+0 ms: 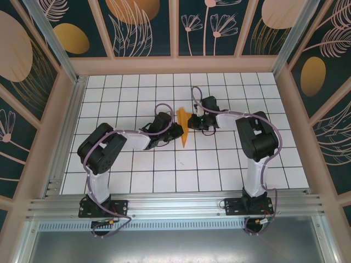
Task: Fold a paper plane with a square sheet of paper (pick it up from the middle)
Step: Fold the wing for the fifth time at the center of the table.
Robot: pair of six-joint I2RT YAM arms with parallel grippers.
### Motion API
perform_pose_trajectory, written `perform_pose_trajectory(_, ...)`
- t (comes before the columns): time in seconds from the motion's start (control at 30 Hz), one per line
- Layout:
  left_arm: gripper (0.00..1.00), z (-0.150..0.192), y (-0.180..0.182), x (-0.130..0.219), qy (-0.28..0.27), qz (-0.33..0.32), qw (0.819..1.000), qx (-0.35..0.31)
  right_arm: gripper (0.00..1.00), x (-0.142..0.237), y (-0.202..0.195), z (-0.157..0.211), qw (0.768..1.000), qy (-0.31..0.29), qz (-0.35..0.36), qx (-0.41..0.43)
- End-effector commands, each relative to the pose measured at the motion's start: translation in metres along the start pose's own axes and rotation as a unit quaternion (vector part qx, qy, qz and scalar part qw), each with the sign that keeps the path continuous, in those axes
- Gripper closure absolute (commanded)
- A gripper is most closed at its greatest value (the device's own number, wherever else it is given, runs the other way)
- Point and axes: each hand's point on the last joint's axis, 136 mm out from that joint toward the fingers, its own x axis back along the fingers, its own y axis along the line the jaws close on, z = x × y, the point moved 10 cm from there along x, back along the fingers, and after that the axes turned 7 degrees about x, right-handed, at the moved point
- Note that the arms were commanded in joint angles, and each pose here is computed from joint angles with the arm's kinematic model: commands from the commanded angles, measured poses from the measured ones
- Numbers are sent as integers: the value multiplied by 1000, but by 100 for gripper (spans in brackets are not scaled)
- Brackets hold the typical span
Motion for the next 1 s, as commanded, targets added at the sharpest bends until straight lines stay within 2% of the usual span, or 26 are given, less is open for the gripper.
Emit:
perform_pose_trajectory(0.0,90,-11,12,11,-42,-32,998,21,98,4,3,-6,1000,2,-10,22)
perform_pose_trajectory(0.17,95,-16,10,1,-7,-1,999,37,98,2,1,-4,1000,6,-12,20)
perform_pose_trajectory(0.23,100,-20,6,-5,1,-4,999,39,98,2,1,-3,1000,7,-11,20)
perform_pose_trajectory(0.47,100,-35,4,-25,13,-34,998,49,98,0,0,0,1000,8,-13,18)
perform_pose_trajectory(0.57,100,-42,7,-31,-1,-62,997,50,98,0,0,-1,1000,8,-13,18)
perform_pose_trajectory(0.97,100,-42,9,-25,-10,-56,997,48,99,3,1,-4,1000,0,-11,18)
